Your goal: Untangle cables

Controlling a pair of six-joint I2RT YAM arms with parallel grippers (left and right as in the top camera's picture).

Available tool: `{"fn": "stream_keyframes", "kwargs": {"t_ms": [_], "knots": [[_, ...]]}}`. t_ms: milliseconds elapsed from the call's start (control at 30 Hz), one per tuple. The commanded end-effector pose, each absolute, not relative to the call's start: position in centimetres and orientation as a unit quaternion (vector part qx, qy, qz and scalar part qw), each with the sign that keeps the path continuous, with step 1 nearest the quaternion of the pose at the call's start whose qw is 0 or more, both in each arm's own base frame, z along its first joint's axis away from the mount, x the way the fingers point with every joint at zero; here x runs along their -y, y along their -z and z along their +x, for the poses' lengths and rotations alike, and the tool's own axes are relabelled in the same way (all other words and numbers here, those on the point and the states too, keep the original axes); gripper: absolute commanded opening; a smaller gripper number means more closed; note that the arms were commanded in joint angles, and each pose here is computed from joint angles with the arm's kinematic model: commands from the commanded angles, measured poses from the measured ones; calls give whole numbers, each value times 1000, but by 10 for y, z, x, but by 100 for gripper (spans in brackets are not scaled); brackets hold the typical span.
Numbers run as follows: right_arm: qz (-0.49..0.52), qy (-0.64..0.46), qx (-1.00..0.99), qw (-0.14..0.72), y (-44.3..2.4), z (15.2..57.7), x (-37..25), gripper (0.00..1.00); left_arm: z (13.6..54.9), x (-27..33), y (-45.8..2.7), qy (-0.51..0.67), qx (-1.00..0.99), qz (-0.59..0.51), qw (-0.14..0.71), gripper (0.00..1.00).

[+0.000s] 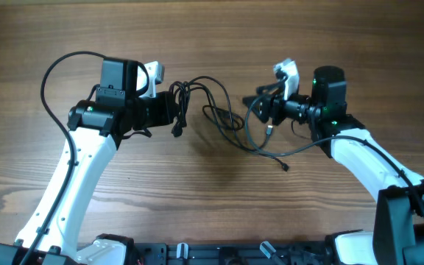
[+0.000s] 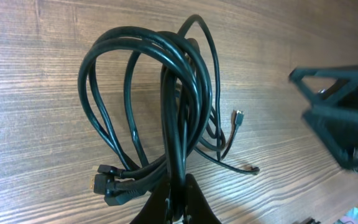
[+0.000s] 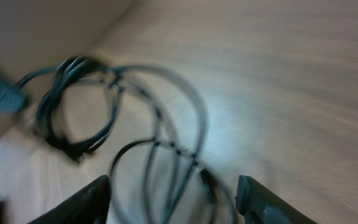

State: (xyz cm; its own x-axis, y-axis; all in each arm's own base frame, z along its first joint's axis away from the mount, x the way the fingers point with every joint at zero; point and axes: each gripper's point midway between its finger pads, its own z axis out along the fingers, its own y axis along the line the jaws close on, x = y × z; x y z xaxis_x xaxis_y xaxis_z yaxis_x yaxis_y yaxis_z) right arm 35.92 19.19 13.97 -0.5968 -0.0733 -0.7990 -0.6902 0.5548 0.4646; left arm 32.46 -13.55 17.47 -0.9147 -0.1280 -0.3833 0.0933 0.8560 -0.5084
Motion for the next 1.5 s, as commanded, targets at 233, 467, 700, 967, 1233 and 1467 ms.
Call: {"fn": "stream_keyframes", "kwargs": {"t_ms": [233,467,700,967,1233,1467], "knots": [[-480,-354,-705,385,-119,306,-249,84,334,139,-184,278,-933,-18,230,4],[-529,-250,-714,385,-97,302,-271,85,335,139,-185,283,-931,-33,228,4],[-509,-167,-762,364,-62,322,-252,69,336,139,-185,285,-930,-39,227,4],[-480,-150,-789,353,-49,330,-245,4,336,139,-185,285,-931,-39,227,4],[-446,-160,-798,372,-58,338,-248,4,336,139,-185,284,-931,-39,227,4],[-420,-167,-782,429,-108,345,-250,4,335,139,-185,284,-931,-40,225,4]]}}
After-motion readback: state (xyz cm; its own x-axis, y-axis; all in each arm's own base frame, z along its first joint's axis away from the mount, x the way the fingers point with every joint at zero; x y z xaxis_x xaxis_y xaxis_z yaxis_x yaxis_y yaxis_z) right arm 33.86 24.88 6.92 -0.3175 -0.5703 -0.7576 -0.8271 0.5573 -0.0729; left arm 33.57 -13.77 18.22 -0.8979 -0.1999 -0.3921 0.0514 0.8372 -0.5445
